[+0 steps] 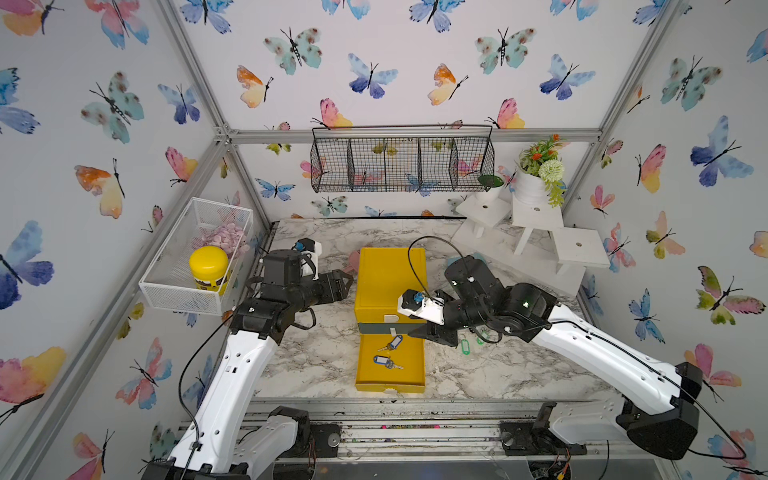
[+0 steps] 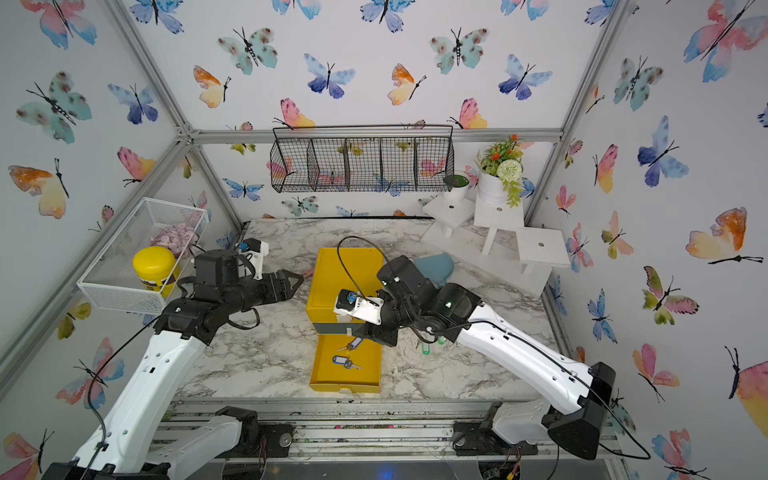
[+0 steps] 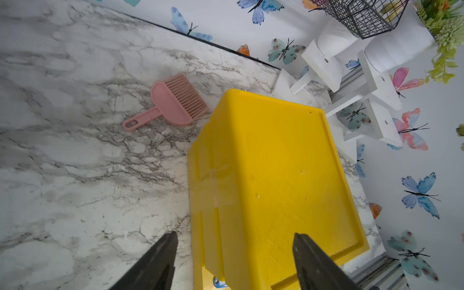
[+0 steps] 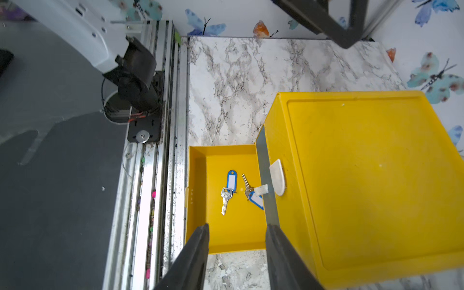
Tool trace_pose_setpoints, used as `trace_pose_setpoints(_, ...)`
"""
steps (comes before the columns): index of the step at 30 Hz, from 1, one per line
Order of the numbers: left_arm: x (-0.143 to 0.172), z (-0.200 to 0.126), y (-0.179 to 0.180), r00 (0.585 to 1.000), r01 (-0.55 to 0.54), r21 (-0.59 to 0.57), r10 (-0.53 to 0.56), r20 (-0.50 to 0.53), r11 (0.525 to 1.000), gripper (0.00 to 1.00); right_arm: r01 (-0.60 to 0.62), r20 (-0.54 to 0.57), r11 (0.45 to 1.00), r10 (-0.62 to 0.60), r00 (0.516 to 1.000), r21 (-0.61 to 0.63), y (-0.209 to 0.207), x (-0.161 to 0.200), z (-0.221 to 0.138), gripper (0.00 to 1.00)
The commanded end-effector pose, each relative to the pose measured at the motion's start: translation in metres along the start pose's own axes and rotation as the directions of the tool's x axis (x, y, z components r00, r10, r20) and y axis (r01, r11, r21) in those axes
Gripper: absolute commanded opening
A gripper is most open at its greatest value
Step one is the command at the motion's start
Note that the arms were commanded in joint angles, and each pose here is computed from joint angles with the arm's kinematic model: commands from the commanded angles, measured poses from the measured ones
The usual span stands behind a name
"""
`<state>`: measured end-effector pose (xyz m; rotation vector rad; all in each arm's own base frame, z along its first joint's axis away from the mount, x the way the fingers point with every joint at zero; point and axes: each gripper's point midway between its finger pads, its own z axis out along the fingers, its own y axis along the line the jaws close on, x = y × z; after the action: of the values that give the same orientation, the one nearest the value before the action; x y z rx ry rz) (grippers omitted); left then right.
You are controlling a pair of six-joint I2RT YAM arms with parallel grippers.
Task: Take the keys out of the drawer
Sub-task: Pick up the key from the drawer.
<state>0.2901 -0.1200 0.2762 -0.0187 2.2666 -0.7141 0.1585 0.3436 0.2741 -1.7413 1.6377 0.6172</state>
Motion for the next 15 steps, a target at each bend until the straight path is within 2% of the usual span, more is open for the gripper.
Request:
trace_pose_setpoints(1,0.024,-0.006,-0.005,0.992,0.099,0.051,-0.094,-0.086,0.994,0.80,0.148,-0.093,0.989,-0.149,0.984,-0.019,-0.003,0.017,0.026,0.45)
trace_pose_setpoints(6,0.049,-0.006,0.005,0.969,0.176,0.040,-0.166,-0.181,0.984,0.80,0.190,-0.185,0.980,-0.199,0.962,-0.064,-0.006,0.040,0.055,0.46)
trace_pose_setpoints(15,0.088,-0.006,0.017,0.894,0.304,-0.027,-0.295,-0.336,0.952,0.79,0.247,-0.158,0.962,-0.263,0.952,-0.116,-0.004,0.051,0.089,0.49)
